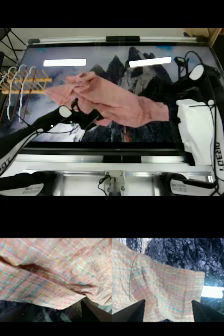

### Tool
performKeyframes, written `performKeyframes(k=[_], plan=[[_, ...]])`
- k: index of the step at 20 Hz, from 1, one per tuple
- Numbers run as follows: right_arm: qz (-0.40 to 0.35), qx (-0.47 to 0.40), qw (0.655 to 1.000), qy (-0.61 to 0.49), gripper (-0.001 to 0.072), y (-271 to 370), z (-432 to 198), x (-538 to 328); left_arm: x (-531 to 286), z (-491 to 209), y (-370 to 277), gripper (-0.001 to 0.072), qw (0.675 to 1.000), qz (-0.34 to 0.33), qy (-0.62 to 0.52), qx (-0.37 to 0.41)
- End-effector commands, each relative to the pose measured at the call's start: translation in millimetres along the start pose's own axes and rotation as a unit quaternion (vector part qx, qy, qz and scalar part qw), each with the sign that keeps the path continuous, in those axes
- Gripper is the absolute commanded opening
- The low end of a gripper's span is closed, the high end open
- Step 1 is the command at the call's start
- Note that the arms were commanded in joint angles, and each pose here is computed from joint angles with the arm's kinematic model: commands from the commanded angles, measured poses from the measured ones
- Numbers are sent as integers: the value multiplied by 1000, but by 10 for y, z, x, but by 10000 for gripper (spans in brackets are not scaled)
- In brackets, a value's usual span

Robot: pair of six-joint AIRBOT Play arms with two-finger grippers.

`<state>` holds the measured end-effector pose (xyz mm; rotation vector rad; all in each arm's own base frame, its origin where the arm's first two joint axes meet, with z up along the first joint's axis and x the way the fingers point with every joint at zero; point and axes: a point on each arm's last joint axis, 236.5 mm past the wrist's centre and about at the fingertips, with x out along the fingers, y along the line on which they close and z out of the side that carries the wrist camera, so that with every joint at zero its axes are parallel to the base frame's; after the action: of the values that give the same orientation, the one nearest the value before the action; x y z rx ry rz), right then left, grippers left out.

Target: Fold the shirts.

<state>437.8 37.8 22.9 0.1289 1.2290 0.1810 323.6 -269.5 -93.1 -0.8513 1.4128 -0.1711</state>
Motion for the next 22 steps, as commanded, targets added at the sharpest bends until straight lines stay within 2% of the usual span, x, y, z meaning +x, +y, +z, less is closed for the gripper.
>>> performKeyframes(k=[1, 2, 3, 4, 8, 12, 16, 22], plan=[[2, -2, 1000, 4, 687, 11, -16, 8, 137, 33, -3, 463, 999, -5, -18, -28], [2, -2, 1000, 8, 687, 12, -34, 16, 121, 60, -3, 230, 999, -7, -21, -30], [6, 0, 1000, 16, 687, 25, -65, 37, 92, 98, -6, 76, 999, -9, -25, -31], [12, 3, 999, 29, 687, 41, -112, 88, 54, 136, -21, 30, 999, -13, -29, -30], [63, 18, 995, 70, 687, 207, -232, 407, -257, 307, -184, 27, 997, -38, -61, 5], [104, 39, 991, 78, 687, 350, -225, 615, -577, 298, -155, 25, 995, -15, -71, 65], [149, 34, 985, 80, 699, 520, -216, 760, -866, 192, 300, 24, 988, 93, -53, 115], [176, 0, 982, 73, 699, 1086, -223, 1169, -1436, -24, 878, 24, 954, 236, -16, 187]])
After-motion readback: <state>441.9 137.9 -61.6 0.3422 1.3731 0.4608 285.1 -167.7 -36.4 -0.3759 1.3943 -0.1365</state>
